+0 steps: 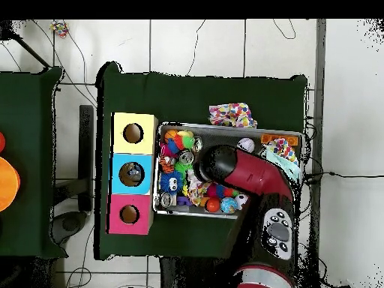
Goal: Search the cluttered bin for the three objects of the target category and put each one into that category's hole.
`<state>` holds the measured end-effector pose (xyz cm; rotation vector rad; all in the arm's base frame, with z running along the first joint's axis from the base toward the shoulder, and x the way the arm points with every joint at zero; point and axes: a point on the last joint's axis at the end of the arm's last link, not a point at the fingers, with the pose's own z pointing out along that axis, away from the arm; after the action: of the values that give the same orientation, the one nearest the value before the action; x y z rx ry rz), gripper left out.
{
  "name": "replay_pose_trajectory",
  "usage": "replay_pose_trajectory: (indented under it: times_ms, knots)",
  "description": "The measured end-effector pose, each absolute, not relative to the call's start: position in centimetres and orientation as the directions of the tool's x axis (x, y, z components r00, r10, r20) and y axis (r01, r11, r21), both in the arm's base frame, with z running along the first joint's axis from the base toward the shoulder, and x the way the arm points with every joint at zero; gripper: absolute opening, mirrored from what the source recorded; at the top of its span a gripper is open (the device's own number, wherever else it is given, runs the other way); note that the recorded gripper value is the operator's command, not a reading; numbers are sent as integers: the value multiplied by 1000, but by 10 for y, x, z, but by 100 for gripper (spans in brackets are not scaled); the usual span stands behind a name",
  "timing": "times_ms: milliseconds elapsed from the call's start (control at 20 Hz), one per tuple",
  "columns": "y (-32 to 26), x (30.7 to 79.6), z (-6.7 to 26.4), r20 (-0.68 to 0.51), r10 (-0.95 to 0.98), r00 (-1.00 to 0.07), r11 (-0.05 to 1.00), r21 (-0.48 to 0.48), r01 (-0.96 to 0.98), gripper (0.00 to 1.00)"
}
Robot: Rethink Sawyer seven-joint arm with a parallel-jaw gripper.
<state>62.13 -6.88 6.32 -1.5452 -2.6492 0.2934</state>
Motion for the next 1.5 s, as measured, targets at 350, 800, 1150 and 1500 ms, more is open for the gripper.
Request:
replay_pose_trajectory:
  times_ms: [350, 800, 1150, 1500]
  knots:
    - [-113, 660, 107, -127, 876, -465, 452, -120, 884, 0]
    - [-133, 684, 132, -193, 860, -472, 465, -85, 881, 0]
    - [-136, 691, 136, -215, 846, -488, 481, -86, 872, 0]
    - [-151, 689, 136, -188, 842, -505, 490, -124, 863, 100]
